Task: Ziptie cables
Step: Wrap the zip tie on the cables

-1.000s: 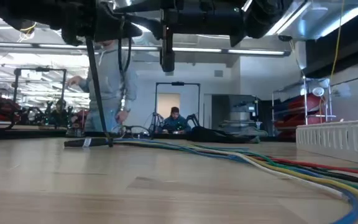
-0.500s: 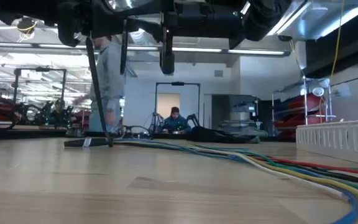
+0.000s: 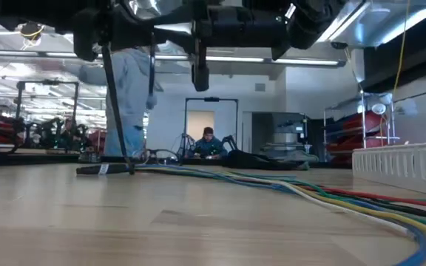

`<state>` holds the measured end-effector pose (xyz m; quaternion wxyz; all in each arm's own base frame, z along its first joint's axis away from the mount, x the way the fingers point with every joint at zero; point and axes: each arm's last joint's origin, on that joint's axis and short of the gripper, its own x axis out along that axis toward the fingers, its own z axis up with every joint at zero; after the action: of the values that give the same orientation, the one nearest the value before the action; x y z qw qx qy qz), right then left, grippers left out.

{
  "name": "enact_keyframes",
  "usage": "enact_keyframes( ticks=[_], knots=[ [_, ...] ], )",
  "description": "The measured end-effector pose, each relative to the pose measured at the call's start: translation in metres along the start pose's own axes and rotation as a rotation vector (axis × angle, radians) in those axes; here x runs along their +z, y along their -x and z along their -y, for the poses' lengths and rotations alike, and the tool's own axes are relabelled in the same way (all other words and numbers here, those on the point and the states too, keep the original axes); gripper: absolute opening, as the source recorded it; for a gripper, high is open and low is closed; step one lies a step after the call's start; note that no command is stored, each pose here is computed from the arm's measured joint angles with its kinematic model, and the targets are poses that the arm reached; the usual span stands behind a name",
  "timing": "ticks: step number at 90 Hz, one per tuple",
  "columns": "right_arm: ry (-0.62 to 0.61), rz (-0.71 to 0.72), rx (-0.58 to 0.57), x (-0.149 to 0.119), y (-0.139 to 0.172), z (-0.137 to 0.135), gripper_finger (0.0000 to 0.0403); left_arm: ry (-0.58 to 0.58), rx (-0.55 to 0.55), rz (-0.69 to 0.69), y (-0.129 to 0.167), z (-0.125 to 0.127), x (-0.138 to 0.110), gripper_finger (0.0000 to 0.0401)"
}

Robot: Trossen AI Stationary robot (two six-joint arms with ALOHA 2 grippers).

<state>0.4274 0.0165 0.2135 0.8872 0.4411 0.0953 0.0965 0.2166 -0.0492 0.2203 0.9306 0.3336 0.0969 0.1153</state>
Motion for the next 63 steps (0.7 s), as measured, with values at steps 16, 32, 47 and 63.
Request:
enact_keyframes(
  ticks=[16, 32, 47, 63],
  knots=[
    [0.200, -0.027, 0.049, 0.001, 0.001, -0.004, 0.0089, 0.053, 0.010, -0.001, 0.000, -0.001, 0.000, 0.0000],
    [0.404, -0.107, 0.075, -0.004, 0.001, -0.002, 0.0133, 0.109, 0.019, 0.005, 0.000, -0.002, 0.001, 0.0000],
    [0.605, -0.170, 0.043, -0.001, 0.010, -0.009, 0.0139, 0.150, 0.027, 0.014, 0.000, -0.002, 0.002, 0.0000],
    [0.834, -0.295, -0.012, 0.001, 0.031, -0.031, 0.0140, 0.187, 0.031, 0.017, 0.000, -0.003, 0.002, 0.0000]
  ],
)
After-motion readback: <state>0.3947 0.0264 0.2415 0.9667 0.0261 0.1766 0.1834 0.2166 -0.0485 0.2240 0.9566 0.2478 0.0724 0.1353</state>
